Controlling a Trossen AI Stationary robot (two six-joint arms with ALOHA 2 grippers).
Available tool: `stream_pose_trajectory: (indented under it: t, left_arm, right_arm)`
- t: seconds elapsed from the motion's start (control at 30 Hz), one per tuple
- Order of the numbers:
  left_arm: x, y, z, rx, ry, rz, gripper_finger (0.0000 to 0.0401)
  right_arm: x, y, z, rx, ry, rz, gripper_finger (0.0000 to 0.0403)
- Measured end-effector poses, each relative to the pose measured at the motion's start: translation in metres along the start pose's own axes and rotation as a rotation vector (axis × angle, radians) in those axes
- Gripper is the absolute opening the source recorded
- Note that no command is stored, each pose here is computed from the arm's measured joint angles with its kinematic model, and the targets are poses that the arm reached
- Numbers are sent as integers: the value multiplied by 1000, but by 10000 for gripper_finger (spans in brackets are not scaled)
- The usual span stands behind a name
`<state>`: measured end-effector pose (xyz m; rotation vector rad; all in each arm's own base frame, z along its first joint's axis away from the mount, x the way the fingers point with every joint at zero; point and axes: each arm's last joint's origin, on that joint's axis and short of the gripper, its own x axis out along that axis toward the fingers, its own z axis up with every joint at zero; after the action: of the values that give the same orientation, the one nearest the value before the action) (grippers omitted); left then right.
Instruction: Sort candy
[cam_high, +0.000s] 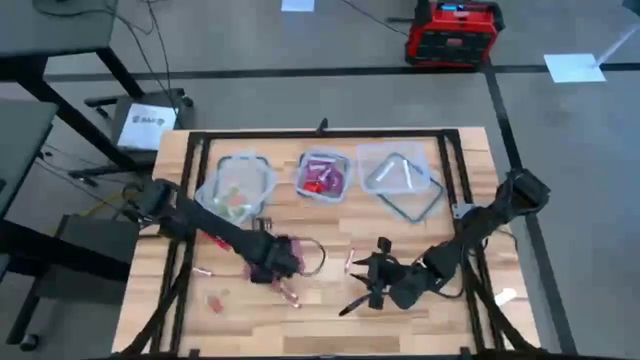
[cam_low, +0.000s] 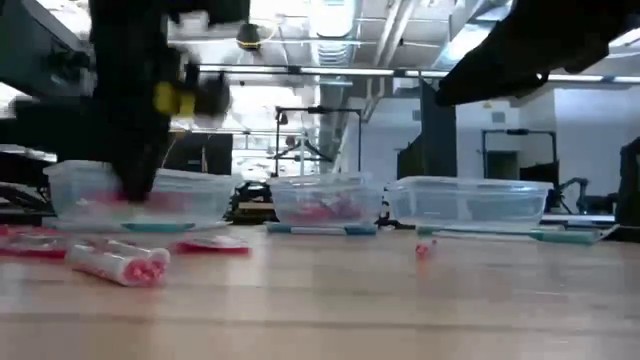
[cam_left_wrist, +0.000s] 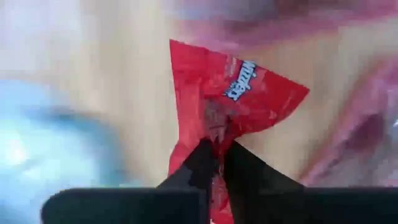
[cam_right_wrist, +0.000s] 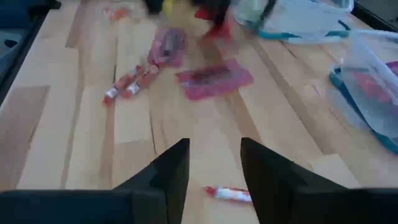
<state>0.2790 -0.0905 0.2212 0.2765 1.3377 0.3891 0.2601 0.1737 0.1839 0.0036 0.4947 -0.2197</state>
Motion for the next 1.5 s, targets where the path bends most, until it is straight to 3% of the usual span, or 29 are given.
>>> stream_pose_trajectory:
  t: [0.2, 0.33, 0.53, 0.7, 0.77, 0.87, 0.97, 1.03, 1.1, 1.2, 1.3, 1.5]
  left_arm:
    - [-57, 81, -32, -267, -234, 316, 11]
    - [-66, 122, -59, -440, -272, 366, 20]
    - [-43, 153, -88, -651, -143, 229, 64]
    - [-23, 155, -97, -674, -44, 166, 114]
    - [-21, 153, -93, -709, -62, 116, 124]
    - [-24, 145, -73, -726, -199, -91, 128]
    - [-34, 127, -41, -648, -429, -351, 129]
    - [-42, 109, -19, -531, -587, -480, 128]
    - [-47, 86, 0, -392, -705, -556, 127]
    - [-44, 46, 20, -193, -817, -587, 126]
    - [-27, 9, 29, -5, -807, -563, 126]
    - [24, -26, 20, 264, -531, -416, 125]
  right_arm:
    - [0, 0, 0, -2, 2, -1, 132]
    - [0, 0, 0, -1, 2, 0, 132]
    - [0, 0, 0, -1, 1, 0, 132]
    - [0, 0, 0, 0, 0, 0, 132]
    - [0, 0, 0, 0, 0, 0, 132]
    - [1, -1, 0, 1, 0, -2, 132]
    - [1, -1, 1, 3, 1, -5, 132]
    - [1, -1, 0, 2, 1, -5, 132]
    - [1, -1, 0, 3, 0, -5, 132]
    - [1, -1, 0, 3, 1, -5, 132]
    - [1, -1, 0, 3, 2, -1, 132]
    - [1, -1, 0, 3, 11, 16, 132]
